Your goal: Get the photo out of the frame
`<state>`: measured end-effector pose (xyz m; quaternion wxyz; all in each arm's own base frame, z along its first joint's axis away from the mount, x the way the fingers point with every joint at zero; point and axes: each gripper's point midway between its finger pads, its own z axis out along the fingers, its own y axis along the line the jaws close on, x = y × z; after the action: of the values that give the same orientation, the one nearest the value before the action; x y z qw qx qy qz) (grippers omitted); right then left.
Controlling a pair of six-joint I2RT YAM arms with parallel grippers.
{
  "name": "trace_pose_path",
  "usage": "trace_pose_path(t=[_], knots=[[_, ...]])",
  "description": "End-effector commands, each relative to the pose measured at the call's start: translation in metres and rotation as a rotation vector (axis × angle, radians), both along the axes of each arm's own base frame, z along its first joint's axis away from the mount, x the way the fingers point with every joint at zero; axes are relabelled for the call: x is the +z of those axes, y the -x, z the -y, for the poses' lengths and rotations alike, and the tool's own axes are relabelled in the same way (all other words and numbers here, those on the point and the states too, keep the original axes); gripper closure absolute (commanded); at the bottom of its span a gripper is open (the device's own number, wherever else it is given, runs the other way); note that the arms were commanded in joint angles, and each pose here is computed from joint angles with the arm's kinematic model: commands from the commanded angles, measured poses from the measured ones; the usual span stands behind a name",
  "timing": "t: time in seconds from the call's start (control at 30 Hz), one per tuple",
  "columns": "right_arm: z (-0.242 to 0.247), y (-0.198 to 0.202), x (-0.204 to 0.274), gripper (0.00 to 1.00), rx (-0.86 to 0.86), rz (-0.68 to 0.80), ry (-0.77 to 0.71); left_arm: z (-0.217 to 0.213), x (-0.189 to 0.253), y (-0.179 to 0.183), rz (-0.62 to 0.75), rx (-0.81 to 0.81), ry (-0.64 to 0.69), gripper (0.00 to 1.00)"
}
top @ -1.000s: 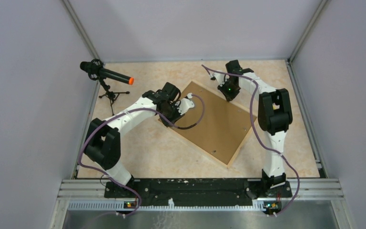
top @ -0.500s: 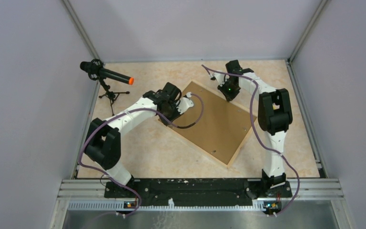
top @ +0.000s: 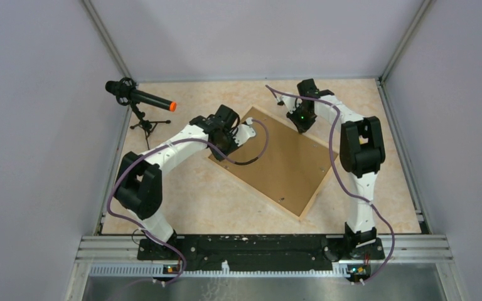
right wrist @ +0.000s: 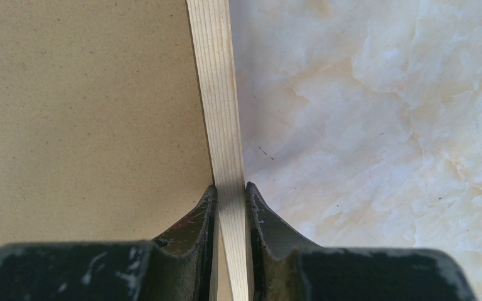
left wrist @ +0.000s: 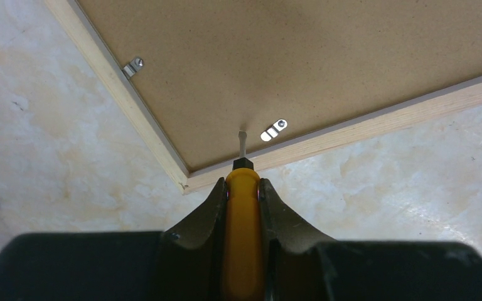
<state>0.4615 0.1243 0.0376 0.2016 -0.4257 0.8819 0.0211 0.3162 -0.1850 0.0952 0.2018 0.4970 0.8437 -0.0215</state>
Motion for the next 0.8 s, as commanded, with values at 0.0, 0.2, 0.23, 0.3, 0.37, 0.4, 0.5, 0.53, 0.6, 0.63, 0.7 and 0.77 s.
trace_pose_path(t=[0.0,0.2,0.23,0.3,0.37,0.4,0.5,0.53,0.6,0.63,0.7,0.77], knots=[[0.016,0.023,-0.014,0.93,-0.051,-0.090,0.033,0.009,0.025,0.004,-0.001,-0.054,0.061,1.00],[0.015,0.023,-0.015,0.93,-0.050,-0.092,0.028,0.005,0.020,0.018,-0.056,-0.073,0.043,1.00],[0.015,0.023,-0.015,0.93,-0.051,-0.093,0.027,0.005,0.019,0.018,-0.057,-0.071,0.042,1.00],[0.014,0.024,-0.015,0.93,-0.052,-0.095,0.026,0.005,0.017,0.017,-0.056,-0.066,0.045,1.00],[0.014,0.024,-0.016,0.93,-0.051,-0.097,0.026,0.006,0.015,0.016,-0.058,-0.062,0.049,1.00],[0.014,0.024,-0.016,0.93,-0.052,-0.098,0.026,0.007,0.013,0.015,-0.054,-0.060,0.049,1.00],[0.015,0.025,-0.015,0.93,-0.054,-0.097,0.027,0.010,0.010,0.012,-0.045,-0.057,0.058,1.00],[0.015,0.025,-0.015,0.94,-0.053,-0.098,0.029,0.011,0.009,0.012,-0.049,-0.057,0.062,1.00],[0.016,0.026,-0.016,0.93,-0.054,-0.099,0.029,0.013,0.005,0.011,-0.058,-0.054,0.067,1.00],[0.016,0.026,-0.016,0.93,-0.054,-0.098,0.029,0.014,0.005,0.010,-0.055,-0.051,0.070,1.00],[0.016,0.027,-0.016,0.93,-0.055,-0.099,0.030,0.016,0.004,0.007,-0.049,-0.048,0.073,1.00],[0.016,0.027,-0.016,0.93,-0.055,-0.099,0.030,0.017,0.004,0.005,-0.047,-0.044,0.078,1.00]])
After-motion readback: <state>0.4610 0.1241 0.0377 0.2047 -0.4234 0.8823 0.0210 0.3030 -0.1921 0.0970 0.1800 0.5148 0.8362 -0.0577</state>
